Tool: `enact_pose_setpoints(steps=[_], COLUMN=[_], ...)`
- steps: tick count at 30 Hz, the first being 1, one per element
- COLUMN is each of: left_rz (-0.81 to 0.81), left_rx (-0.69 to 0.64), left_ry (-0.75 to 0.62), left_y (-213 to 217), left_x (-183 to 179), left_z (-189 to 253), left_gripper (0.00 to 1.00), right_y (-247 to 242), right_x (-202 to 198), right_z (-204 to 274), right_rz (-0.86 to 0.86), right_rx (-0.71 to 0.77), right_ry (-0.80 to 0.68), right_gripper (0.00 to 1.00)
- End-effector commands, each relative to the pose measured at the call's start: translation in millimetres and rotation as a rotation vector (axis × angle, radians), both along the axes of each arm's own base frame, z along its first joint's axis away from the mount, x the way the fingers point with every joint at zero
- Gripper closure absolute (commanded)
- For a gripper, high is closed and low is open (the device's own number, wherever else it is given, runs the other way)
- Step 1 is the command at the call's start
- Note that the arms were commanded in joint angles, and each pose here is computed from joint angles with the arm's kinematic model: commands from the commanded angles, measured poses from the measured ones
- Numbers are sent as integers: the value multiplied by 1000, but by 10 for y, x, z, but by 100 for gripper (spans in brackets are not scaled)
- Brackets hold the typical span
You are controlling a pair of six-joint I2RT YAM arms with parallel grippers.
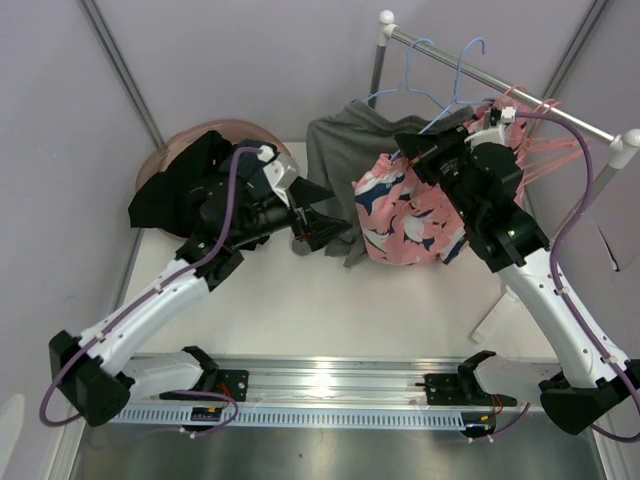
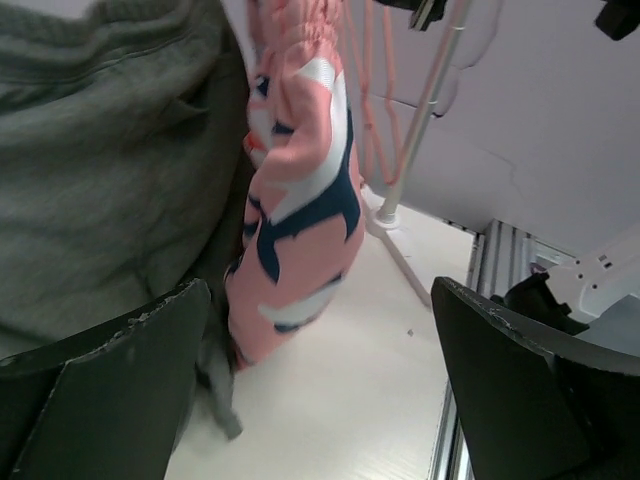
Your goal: Remove the shorts from the hanger
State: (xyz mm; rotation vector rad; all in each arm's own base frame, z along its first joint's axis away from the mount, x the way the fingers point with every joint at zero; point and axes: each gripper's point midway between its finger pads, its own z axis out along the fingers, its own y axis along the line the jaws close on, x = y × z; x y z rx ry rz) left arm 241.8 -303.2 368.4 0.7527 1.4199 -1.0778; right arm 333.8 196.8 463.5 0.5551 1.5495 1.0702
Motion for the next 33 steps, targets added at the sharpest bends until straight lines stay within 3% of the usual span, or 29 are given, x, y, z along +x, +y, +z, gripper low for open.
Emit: enact_pose_setpoints(steps=[1, 10, 13, 15, 16, 17, 23, 27, 33], left_rz=[-141, -174, -158, -143, -130, -121, -63, -21, 18], left_rx=[-124, -162, -165, -162, -157, -163, -124, -123, -74], left_ry=[-159, -149, -142, -136, -129, -133, -96, -109, -1], left_y=[-222, -497, -541, -544, -535, -509, -306, 22, 287], left_x=[-167, -114, -56, -19, -7, -28, -236, -655, -993], left_z=[511, 444, 454, 453, 442, 471, 310, 181, -402], left_gripper=[1, 2, 34, 81, 97, 100, 100, 100, 100], right_y=[199, 232, 217, 194, 177, 153, 14, -156, -304], right_x=[-277, -520, -535, -526, -534, -520, -432, -294, -128], right_z=[505, 741, 742, 737, 744, 737, 758, 800, 835], right_rz=[169, 268, 271, 261, 256, 246, 197, 146, 109], right_rx=[175, 231, 235, 231, 227, 223, 211, 205, 238], right_ry=[-103, -118, -116, -117, -118, -117, -125, -133, -131], right_gripper=[100, 100, 100, 100, 100, 100, 100, 100, 100])
